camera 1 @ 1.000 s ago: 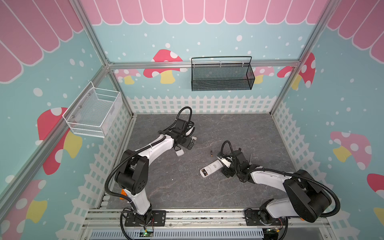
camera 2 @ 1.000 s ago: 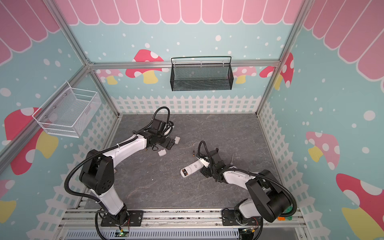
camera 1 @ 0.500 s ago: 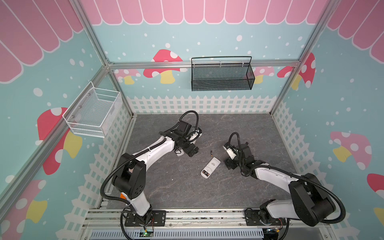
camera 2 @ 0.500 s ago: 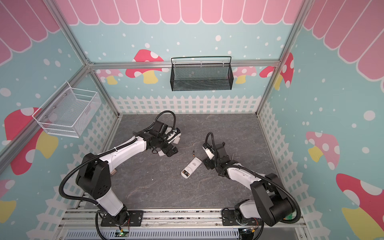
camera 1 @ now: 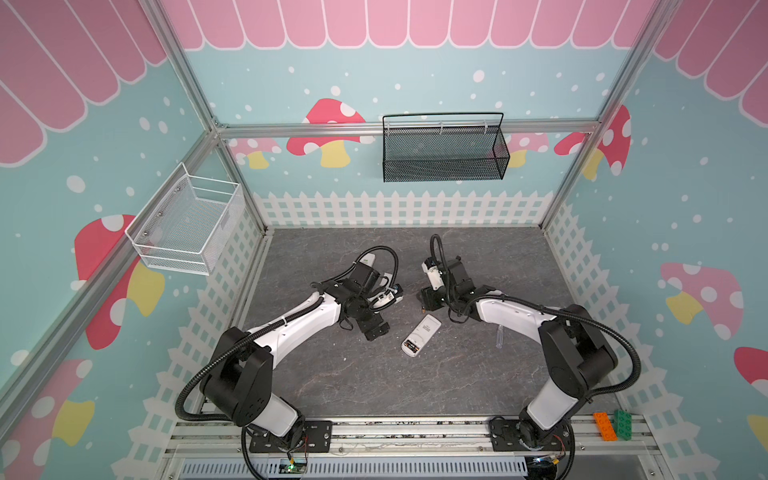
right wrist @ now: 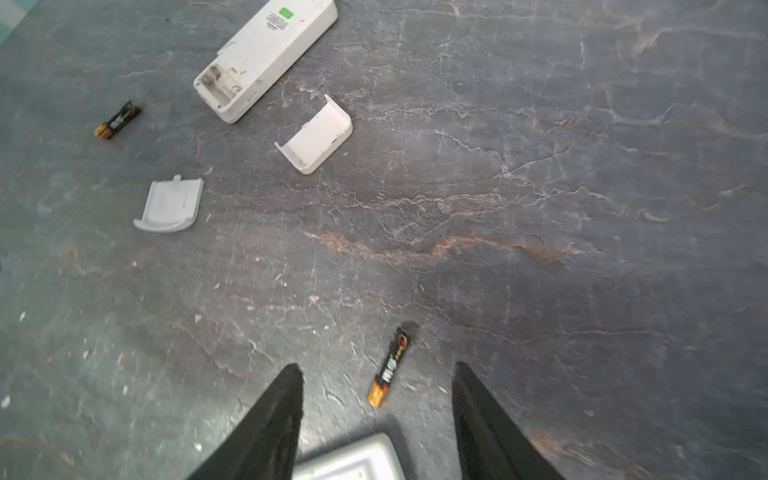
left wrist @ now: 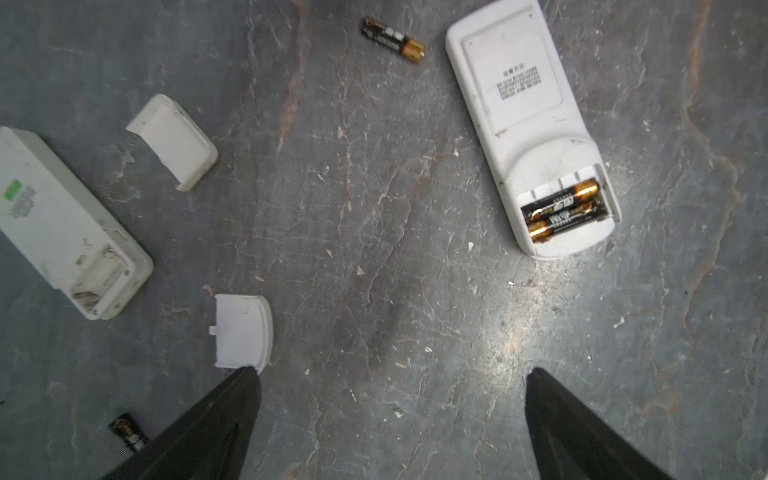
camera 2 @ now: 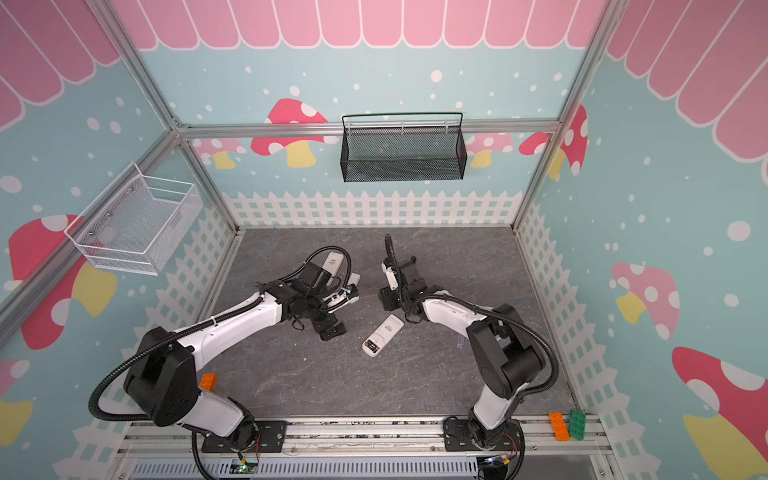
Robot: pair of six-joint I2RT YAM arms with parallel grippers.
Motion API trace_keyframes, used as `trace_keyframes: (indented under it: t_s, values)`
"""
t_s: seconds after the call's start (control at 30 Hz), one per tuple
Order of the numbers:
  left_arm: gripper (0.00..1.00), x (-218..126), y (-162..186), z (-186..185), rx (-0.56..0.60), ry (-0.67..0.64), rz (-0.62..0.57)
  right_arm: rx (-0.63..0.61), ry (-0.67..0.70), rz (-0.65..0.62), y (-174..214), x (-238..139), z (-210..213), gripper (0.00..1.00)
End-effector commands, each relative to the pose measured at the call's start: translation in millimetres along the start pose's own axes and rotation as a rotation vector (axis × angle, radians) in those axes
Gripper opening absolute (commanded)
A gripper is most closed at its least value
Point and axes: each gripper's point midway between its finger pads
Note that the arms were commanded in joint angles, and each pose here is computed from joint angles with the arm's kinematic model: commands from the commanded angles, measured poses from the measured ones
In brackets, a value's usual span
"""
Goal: Unload the batteries from the remote control
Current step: 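Grasp the loose AAA battery with the right gripper and lift it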
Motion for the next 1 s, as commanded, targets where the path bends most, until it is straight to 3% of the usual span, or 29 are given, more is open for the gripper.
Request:
trace_keyframes:
  t_s: [0.0,0.2,0.43,0.7,0.97]
  values:
    - [0.99,0.8,-2.0,-5.4,0.02,0.014,-0.024,0.118,0.159,0.128,26.5,9.6,-24.5,0.54]
    - [0.99,-6.8,-11.7,26.1,-0.11,-0.092,-0.084,0.142,0.157,0.189,49.5,19.9,-16.5,0.47]
    - [1.0,-11.6,-4.1,51.0,-0.094,-0.198,-0.065,0.151,0.123,0.201,56.4,27.8,-6.1,0.44]
    - [0.99,-17.3,-6.0,56.8,-0.119,-0.217,-0.084,0.152,0.148,0.256,77.8,45.1,-11.7,0.36]
    - [0.99,-25.2,2.5,72.9,-0.161,-0.265,-0.09,0.13,0.14,0.242,67.7,53.7,-6.1,0.11]
Point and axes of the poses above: each gripper's point midway between its finger pads, its own x axis out along the fingers, its own z axis along the line the jaws close on, y = z × x, and after that the axes turned 3 degrees about x, right-handed
